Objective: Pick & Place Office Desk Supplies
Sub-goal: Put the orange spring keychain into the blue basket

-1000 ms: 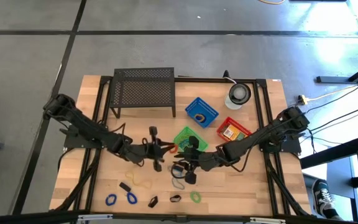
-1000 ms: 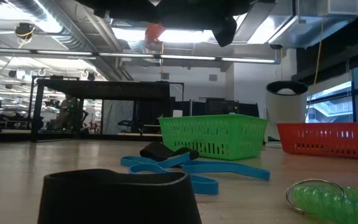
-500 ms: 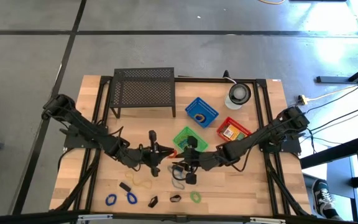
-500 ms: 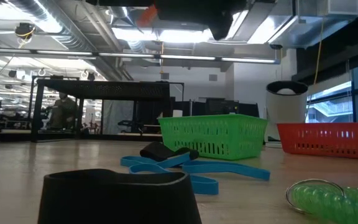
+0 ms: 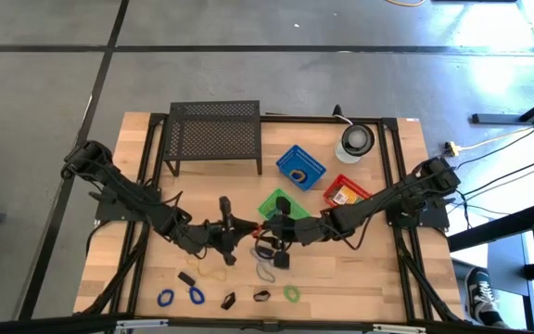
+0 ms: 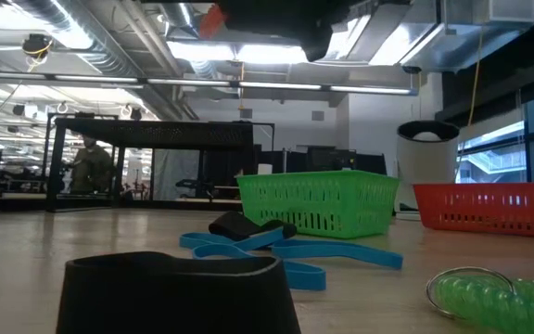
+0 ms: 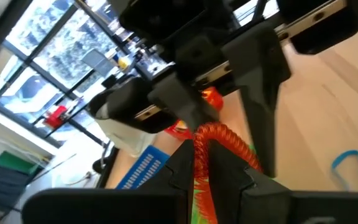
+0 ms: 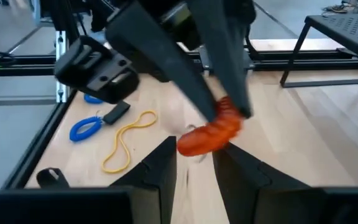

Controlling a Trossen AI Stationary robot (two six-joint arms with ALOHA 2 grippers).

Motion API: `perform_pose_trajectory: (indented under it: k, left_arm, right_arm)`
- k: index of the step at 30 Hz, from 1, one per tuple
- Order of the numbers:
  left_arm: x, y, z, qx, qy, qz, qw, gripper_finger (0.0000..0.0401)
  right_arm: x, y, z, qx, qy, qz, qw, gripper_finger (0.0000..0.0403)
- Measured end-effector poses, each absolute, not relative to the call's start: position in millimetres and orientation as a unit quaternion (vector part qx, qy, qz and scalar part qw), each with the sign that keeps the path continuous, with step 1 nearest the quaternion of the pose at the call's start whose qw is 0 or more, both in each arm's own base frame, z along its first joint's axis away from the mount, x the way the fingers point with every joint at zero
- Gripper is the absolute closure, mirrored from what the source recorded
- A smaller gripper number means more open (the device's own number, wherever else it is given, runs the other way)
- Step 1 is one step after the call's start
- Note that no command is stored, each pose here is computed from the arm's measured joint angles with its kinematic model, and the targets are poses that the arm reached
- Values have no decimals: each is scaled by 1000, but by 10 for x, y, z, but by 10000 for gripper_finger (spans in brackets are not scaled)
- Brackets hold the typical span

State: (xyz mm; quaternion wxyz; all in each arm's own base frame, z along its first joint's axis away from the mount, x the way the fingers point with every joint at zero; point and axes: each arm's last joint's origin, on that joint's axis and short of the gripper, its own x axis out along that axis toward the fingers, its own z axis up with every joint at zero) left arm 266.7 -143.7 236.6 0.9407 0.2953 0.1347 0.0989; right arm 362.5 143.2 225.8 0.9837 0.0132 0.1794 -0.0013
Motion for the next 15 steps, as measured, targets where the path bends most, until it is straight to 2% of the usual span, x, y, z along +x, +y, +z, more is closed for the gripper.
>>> perform_pose_trajectory:
  k: [15]
  left_arm:
    - [2661, -1419, 2365, 310, 141, 126, 932, 372]
  right_arm:
    - [3664, 1392, 2316, 27, 149, -5, 988, 298]
